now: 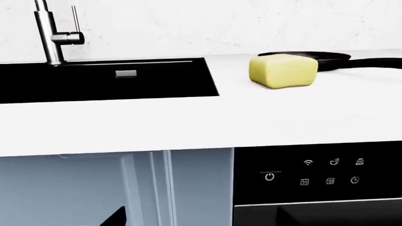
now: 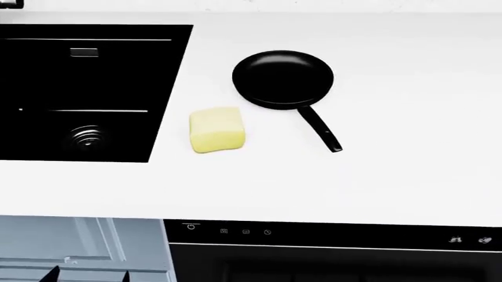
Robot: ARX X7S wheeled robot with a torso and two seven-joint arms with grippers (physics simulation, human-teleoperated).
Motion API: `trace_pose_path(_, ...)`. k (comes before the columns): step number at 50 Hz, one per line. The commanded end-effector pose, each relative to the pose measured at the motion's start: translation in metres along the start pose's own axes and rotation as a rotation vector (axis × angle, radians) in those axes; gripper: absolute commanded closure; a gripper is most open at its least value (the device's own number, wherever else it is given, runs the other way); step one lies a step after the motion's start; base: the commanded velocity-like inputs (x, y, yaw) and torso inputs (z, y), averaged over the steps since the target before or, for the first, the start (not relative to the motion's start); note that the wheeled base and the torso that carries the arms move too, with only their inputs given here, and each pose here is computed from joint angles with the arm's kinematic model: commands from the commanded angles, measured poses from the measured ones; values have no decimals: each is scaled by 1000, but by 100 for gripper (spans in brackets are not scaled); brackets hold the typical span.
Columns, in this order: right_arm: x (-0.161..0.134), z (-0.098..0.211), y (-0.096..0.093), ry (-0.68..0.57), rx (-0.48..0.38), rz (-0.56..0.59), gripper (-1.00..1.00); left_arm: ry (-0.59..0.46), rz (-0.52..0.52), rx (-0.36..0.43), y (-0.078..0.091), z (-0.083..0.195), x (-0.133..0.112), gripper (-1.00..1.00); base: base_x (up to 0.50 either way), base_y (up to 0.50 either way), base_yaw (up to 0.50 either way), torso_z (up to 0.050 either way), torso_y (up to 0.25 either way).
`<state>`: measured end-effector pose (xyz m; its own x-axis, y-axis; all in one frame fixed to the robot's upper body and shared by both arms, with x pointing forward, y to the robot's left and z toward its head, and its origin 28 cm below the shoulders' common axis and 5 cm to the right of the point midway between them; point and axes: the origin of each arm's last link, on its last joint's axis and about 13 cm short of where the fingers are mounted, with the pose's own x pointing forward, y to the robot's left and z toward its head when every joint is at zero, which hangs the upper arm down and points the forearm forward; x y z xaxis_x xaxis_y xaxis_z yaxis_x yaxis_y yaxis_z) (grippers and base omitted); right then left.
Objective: Pick the pan and sponge and place them into the sink. Then turn on the water.
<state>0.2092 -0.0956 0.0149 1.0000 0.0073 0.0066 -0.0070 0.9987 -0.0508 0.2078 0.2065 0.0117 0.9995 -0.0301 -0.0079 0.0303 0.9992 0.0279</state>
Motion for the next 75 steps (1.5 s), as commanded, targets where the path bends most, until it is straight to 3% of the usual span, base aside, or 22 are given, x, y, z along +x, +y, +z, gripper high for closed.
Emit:
trace_pose_path(1,0,0,0,1,0,3,-100,16,9,-2,-1,0,0,-100,0,0,0,0,0)
trace_pose_path(9,0,1,1,-10,30,5,-100,2,-8,-28,-1,3,-1,-100,0,0,0,0,0)
trace_pose_path(12,1,6,1,0,-2,-3,-100,-7,0,-51,2,9,-3,-100,0,0,0,0,0)
trace_pose_path(14,3,15,0,-18,-25,-8,-100,1,2,-32,2,13,0,-100,0,0,0,0,0)
trace_pose_path(17,8,34,-2,-47,-7,14,-100,-15,-7,-66,4,31,6,-100,0,0,0,0,0)
trace_pose_path(19,10,46,-4,-58,1,29,-100,34,20,-59,5,38,12,-100,0,0,0,0,0)
trace_pose_path(25,15,86,-12,-113,-59,40,-100,-34,-31,-86,5,78,17,-100,0,0,0,0,0)
trace_pose_path(29,18,116,-24,-138,-64,57,-100,-59,-93,-83,1,107,25,-100,0,0,0,0,0)
trace_pose_path(32,18,133,-32,-98,-92,85,-100,-80,-112,-67,9,124,25,-100,0,0,0,0,0)
trace_pose_path(34,17,143,-39,-139,-43,56,-100,-67,-139,-81,5,130,30,-100,0,0,0,0,0)
trace_pose_path(39,16,155,-56,-127,-90,41,-100,-48,-187,-82,21,146,37,-100,0,0,0,0,0)
trace_pose_path(45,19,168,-69,-114,-72,29,-100,-49,-206,-69,31,162,51,-100,0,0,0,0,0)
trace_pose_path(46,22,168,-69,-88,-37,57,-100,-34,-219,-72,32,164,54,-100,0,0,0,0,0)
trace_pose_path(47,24,171,-71,-98,-38,48,-100,-27,-223,-25,35,163,55,-100,0,0,0,0,0)
trace_pose_path(56,22,168,-83,-48,-82,11,-100,-11,-245,-32,47,172,61,-100,87,0,0,0,0)
trace_pose_path(75,24,161,-81,11,-85,40,-100,45,-318,-26,39,161,61,-100,328,0,0,0,0)
